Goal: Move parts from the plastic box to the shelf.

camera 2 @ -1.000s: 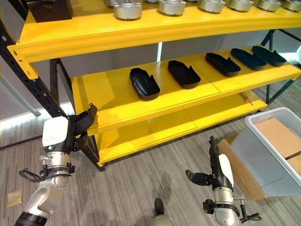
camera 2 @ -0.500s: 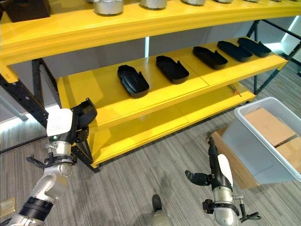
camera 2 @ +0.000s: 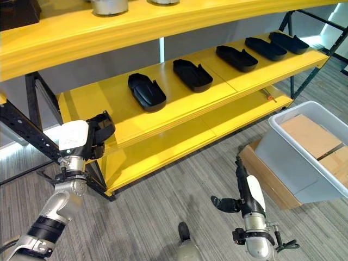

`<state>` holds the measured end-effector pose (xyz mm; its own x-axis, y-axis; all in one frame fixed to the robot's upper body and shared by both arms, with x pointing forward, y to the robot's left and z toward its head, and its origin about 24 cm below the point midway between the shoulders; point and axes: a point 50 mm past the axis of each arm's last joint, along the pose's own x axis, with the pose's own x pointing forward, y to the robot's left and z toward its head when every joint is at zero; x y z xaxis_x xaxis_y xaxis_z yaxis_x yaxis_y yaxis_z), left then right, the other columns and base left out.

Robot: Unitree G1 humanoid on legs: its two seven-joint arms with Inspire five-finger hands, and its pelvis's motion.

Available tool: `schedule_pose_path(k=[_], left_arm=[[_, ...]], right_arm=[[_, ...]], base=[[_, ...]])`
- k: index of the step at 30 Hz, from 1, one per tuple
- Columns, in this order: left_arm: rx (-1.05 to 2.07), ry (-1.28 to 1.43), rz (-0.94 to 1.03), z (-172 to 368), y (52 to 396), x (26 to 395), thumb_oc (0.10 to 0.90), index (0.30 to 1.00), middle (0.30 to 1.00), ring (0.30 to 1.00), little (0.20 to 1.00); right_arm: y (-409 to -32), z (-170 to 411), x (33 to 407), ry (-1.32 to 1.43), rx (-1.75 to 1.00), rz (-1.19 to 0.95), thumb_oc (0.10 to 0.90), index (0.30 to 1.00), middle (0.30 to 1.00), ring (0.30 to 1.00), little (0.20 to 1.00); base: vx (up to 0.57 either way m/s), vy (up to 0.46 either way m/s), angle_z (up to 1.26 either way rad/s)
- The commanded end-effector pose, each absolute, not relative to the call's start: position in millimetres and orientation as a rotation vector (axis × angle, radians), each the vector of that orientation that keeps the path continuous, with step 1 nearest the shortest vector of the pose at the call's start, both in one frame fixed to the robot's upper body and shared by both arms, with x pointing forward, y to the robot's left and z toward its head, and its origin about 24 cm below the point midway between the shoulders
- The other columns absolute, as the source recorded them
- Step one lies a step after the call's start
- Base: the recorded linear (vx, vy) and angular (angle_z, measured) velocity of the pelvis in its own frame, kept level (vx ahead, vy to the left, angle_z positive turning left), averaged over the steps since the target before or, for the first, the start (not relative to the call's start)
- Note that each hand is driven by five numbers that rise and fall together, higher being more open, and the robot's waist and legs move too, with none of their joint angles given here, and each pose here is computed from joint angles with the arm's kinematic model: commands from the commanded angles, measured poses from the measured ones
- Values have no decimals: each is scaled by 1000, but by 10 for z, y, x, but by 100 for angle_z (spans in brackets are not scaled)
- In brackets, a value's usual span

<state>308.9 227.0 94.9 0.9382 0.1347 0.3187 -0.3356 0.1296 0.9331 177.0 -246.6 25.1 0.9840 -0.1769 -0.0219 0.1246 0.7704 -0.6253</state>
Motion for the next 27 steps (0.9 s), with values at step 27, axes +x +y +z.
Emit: schedule_pose_path(k=[27], left_arm=[[1300,-435,538,1808,2140,3438,400,300,300,300,300]], right_arm=[[-2394,663,1985,-134,-304,-142,900,1000,1000,1000,1000]], base=[[0,0,0]])
